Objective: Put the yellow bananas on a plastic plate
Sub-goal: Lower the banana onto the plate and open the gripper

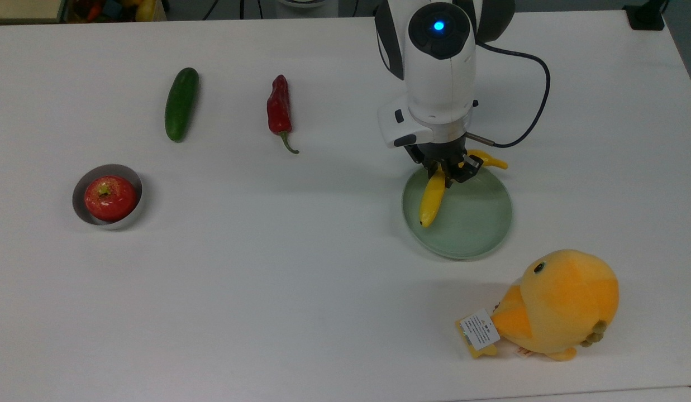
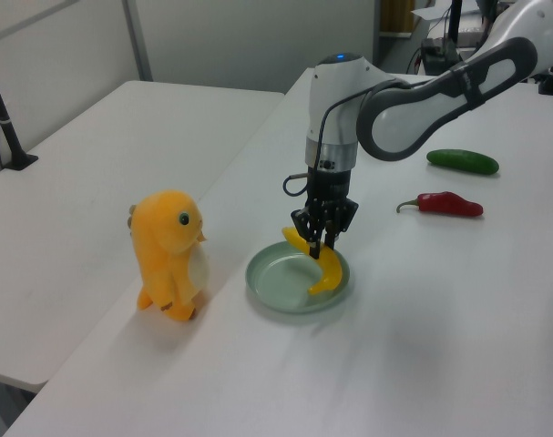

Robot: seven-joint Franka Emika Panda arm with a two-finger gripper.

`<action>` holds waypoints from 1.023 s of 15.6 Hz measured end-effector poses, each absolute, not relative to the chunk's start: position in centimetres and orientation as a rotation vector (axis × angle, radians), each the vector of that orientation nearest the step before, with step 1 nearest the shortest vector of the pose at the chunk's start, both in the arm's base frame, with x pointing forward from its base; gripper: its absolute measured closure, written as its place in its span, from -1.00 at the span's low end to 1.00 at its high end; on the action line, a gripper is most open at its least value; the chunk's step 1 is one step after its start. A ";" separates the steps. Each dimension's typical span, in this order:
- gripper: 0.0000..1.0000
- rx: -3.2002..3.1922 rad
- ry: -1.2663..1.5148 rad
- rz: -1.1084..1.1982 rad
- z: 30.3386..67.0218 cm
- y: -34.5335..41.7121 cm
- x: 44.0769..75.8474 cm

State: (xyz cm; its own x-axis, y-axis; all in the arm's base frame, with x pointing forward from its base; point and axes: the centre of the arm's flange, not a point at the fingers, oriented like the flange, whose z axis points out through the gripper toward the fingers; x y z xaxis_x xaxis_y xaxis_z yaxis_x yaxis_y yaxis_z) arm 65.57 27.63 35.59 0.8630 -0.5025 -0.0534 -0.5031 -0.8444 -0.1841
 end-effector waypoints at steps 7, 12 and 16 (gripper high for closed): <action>0.38 -2.833 0.766 -0.063 33.9 27.8 66.3; -0.23 -2.836 0.762 -0.057 33.4 28.1 66.3; -0.98 -2.833 0.760 -0.066 33.7 28.1 66.4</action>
State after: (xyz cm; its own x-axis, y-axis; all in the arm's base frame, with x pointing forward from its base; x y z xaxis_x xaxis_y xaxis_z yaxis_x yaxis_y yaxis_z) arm 66.42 28.14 33.72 0.8661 -0.4997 -0.0106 -0.4904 -0.8456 -0.2110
